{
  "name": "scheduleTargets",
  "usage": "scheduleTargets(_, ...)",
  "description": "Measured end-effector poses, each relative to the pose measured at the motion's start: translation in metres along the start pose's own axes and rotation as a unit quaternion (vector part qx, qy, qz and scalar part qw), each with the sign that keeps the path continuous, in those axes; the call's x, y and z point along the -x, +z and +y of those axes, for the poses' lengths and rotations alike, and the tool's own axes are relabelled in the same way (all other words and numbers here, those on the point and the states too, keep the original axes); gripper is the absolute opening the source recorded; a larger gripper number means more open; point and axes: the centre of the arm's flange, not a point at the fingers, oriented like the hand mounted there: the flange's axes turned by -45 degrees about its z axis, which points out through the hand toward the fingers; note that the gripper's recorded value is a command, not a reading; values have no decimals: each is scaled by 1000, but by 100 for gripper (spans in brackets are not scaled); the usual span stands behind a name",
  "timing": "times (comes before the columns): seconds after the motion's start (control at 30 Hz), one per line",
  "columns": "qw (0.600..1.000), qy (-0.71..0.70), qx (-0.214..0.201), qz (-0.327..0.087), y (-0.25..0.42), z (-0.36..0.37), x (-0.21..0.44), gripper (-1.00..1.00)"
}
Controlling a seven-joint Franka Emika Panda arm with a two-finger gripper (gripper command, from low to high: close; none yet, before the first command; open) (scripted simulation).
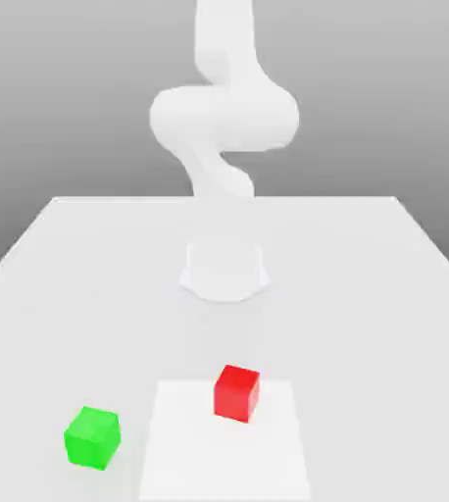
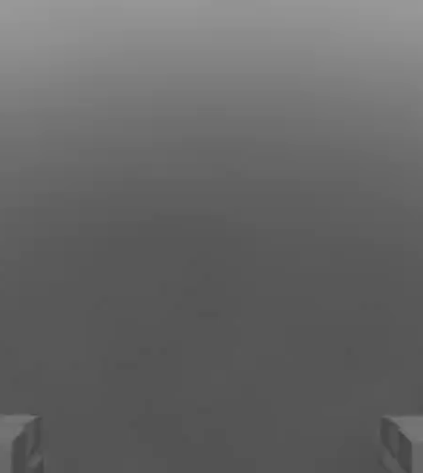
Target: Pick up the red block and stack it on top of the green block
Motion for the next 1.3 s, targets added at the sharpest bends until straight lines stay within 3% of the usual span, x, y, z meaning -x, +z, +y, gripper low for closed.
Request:
scheduleTargets(0.3,984,65,29,-165,204,-6,108,0)
scheduleTargets(0.6,930,140,63,-335,326,-2,303,0)
scheduleTargets(0.8,924,146,65,-346,367,-1,349,0)
scheduleTargets(0.83,924,146,65,-346,372,-1,355,-100)
scheduleTargets(1.07,925,146,65,-346,373,-1,356,-100)
scheduleTargets(1.3,925,145,66,-346,331,-2,319,-100)
